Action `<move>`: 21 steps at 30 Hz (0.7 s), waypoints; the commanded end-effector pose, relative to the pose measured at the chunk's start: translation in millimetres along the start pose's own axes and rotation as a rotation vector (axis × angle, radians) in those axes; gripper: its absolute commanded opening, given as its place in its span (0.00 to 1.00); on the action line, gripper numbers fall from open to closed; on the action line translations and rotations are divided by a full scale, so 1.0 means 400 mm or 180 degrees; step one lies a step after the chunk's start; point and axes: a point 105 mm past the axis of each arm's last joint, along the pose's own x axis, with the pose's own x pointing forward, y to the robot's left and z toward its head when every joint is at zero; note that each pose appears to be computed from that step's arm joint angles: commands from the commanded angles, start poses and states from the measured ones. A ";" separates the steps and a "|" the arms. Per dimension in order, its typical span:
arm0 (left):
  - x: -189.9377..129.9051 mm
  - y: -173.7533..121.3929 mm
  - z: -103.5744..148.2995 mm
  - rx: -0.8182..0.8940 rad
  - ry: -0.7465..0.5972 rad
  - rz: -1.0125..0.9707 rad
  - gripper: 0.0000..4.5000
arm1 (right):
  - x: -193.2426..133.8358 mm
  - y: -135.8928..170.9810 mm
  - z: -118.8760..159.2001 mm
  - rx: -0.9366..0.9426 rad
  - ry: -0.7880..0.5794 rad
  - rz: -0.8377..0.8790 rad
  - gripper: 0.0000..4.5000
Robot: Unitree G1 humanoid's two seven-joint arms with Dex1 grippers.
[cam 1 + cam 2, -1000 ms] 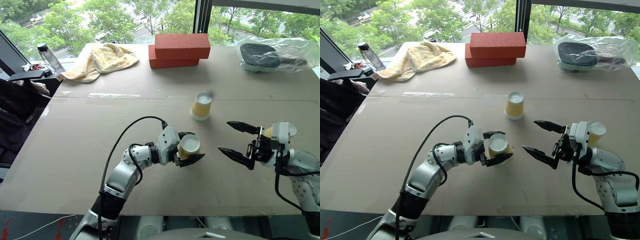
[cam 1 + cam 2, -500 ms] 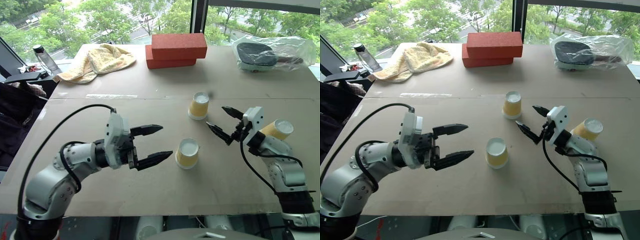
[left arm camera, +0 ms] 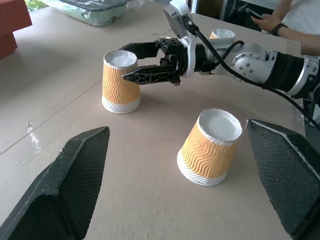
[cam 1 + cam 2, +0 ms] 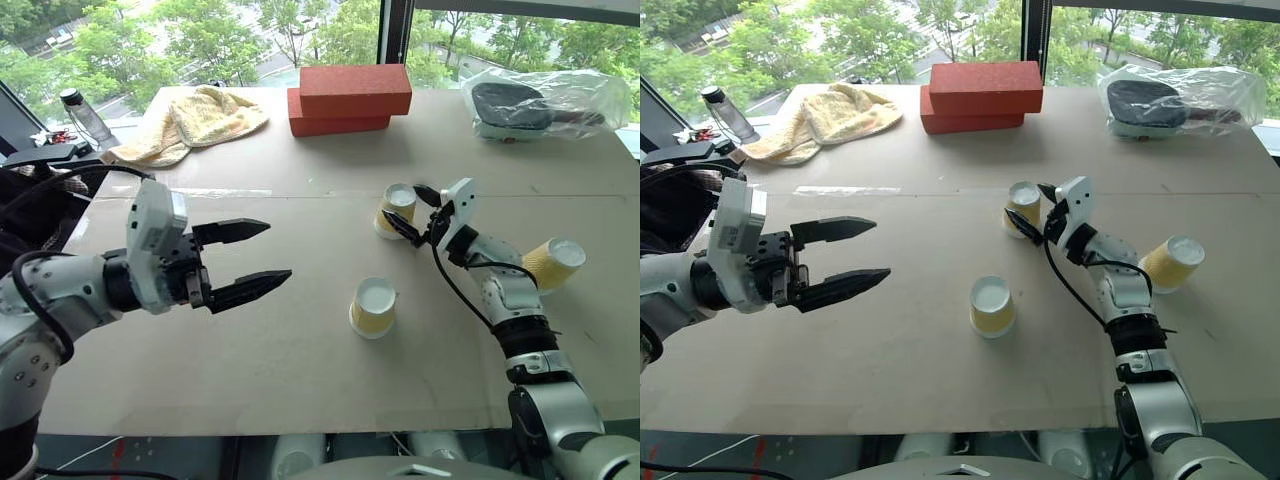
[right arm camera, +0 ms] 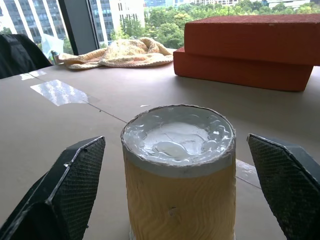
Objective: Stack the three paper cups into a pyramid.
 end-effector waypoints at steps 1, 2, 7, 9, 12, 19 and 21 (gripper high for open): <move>-0.004 -0.012 0.031 0.0169 -0.0035 -0.0061 0.99 | 0.016 -0.002 0.029 -0.0106 -0.0153 0.0019 1.00; -0.004 -0.013 0.031 0.0168 -0.0031 -0.0075 0.99 | 0.017 -0.003 0.030 -0.0107 -0.0162 0.0018 1.00; 0.001 -0.012 0.035 0.0183 -0.0022 -0.0105 1.00 | 0.003 -0.005 0.032 -0.0126 -0.0190 0.0008 0.63; 0.003 -0.011 0.035 0.0185 -0.0012 -0.0125 1.00 | -0.006 -0.005 0.033 -0.0151 -0.0196 0.0019 0.52; 0.008 -0.019 0.036 0.0195 -0.0008 -0.0248 1.00 | -0.025 -0.003 0.039 -0.0179 -0.0208 0.0033 0.52; 0.021 -0.049 0.029 0.0376 0.0252 -0.0905 1.00 | -0.162 0.046 0.087 -0.0160 -0.0212 0.0416 0.52; 0.031 -0.059 0.029 0.0429 0.0276 -0.1120 1.00 | -0.221 0.075 0.097 -0.0144 -0.0188 0.0597 0.52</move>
